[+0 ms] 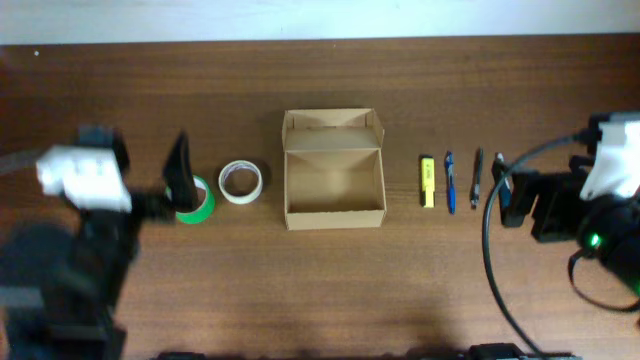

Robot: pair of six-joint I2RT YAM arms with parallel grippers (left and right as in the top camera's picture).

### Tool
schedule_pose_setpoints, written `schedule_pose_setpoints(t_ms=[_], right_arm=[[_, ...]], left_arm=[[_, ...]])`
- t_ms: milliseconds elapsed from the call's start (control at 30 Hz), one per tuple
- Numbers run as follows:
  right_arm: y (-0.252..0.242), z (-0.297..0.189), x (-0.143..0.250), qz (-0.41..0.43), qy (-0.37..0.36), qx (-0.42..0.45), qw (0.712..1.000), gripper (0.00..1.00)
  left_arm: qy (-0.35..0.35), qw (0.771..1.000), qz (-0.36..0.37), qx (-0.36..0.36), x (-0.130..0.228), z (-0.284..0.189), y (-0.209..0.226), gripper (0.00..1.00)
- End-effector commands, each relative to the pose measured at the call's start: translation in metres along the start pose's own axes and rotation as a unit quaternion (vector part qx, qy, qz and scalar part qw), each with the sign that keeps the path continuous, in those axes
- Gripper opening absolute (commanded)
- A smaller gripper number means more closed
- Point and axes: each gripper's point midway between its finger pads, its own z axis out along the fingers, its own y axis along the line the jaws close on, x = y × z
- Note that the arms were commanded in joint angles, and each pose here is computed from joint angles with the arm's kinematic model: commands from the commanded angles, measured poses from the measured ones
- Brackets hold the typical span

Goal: Pack container
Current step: 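Raise both arms and move the left gripper toward the green tape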

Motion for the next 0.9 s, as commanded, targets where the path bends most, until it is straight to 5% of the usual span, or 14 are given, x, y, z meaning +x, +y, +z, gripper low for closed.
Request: schedule_pose_setpoints(t_ms=[0,267,533,867], right_arm=[[0.000,0.016,-0.019,-0.018,0.049,-0.004,0.999,0.99],[-0.022,0.102,-0.004,-0.013,0.211,0.024,0.977,0.99],[-0.094,0.178,0.027,0.018,0.319,0.118,0.940,0.99],[-0.157,0.224,0.045,0.116,0.335,0.103,0.929,0.99]], left_arm=[[0.045,0.998,0.027,0.029,-0.033,0.045,-0.009,0.99],[0.188,0.981,0.023,0.031,-0.004,0.111,-0.006,1.00],[0.273,0.961,0.034,0.021,0.042,0.120,0.000,0.99],[0.308,0.950,0.047,-0.013,0.056,0.110,0.013,1.00]])
